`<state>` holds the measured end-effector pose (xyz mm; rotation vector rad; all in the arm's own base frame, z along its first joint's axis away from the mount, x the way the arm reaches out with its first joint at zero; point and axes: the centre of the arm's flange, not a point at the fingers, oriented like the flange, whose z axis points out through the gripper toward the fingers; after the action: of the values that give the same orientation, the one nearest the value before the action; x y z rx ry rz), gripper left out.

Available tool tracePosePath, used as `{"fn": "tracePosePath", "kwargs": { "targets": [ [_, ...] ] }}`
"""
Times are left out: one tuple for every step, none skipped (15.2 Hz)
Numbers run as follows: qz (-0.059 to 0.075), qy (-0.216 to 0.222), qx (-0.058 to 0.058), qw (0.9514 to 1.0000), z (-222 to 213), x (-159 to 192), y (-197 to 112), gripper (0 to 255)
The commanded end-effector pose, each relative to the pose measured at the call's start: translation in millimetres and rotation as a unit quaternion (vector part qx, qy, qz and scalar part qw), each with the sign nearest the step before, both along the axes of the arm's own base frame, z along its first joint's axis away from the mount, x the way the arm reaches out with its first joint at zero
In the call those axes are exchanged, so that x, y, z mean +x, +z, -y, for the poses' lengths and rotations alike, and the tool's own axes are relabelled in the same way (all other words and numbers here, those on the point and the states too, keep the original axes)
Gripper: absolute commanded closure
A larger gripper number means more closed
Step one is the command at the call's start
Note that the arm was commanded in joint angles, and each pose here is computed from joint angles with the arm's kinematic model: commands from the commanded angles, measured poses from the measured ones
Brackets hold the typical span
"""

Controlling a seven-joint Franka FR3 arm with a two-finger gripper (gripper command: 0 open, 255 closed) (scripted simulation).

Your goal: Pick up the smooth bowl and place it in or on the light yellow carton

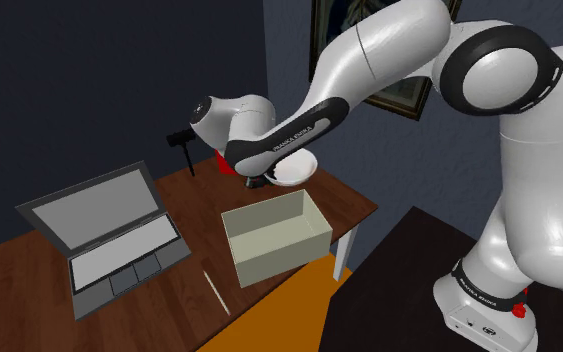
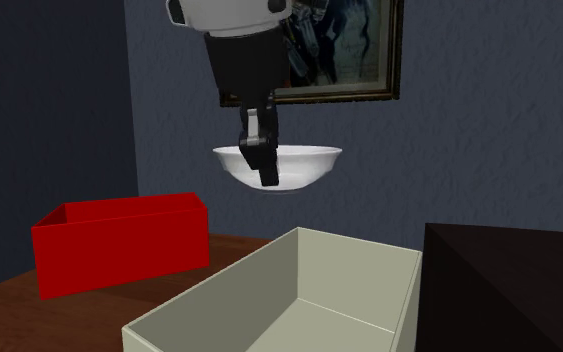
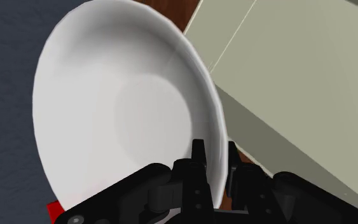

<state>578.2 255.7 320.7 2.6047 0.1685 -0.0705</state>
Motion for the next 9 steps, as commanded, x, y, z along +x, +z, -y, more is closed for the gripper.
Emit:
{"fn": "tracePosePath", "kwargs": {
  "targets": [
    [0.0,-0.001,0.0,1.0,-25,-13,0,255],
    [0.0,-0.001,0.0,1.0,-36,-19,0,255],
    [0.0,-0.001,0.0,1.0,-48,-25,1,255],
    [0.0,-0.001,0.0,1.0,-60,-31,1,255],
    [0.0,-0.001,0.0,1.0,-71,-37,2,255],
    [0.0,-0.001,0.0,1.0,-83,-43,2,255],
    [0.0,-0.001,0.0,1.0,-95,-50,3,255],
    [0.0,-0.001,0.0,1.0,-106,-56,3,255],
    [0.0,-0.001,0.0,1.0,-118,-62,4,255]
  ]
}}
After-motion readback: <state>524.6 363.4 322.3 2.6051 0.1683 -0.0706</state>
